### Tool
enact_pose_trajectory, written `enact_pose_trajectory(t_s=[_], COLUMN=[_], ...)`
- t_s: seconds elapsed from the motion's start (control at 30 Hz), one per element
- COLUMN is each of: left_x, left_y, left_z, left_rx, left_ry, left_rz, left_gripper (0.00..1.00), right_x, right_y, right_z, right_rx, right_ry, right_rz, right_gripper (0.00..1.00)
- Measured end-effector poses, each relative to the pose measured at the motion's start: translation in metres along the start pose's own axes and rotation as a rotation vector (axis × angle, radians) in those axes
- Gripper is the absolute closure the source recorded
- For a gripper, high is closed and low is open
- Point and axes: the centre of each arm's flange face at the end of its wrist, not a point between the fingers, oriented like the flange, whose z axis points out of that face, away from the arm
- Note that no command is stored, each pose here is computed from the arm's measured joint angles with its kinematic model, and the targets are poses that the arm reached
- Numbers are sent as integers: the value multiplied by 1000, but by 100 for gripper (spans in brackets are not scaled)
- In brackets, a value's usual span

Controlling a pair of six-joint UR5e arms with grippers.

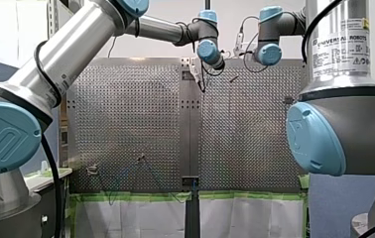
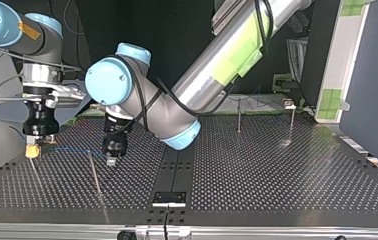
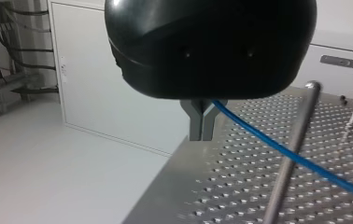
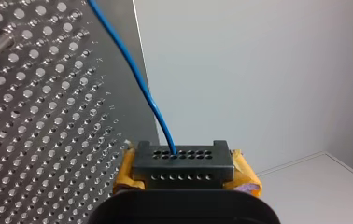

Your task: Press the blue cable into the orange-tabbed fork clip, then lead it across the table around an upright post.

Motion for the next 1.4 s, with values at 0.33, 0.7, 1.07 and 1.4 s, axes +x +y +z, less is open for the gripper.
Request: enact_pose_trajectory(t_s=[0.33,0.7,1.07,1.4], left_x=[-19,-20,-5,-4], left_y=[3,14,33,45], left_z=[10,20,45,64], left_rx=[23,36,65,62], left_ry=[-24,-17,13,10], left_rz=[0,3,0,-30], left_gripper=[100,100,100,100], right_x=[-29,-33,-40,-63], right_y=[19,36,49,65], right_z=[27,59,77,87], right_rx=[-12,-23,-21,-30], right_ry=[-29,-17,-14,-42], right_rz=[10,23,26,24], right_gripper=[100,100,100,100])
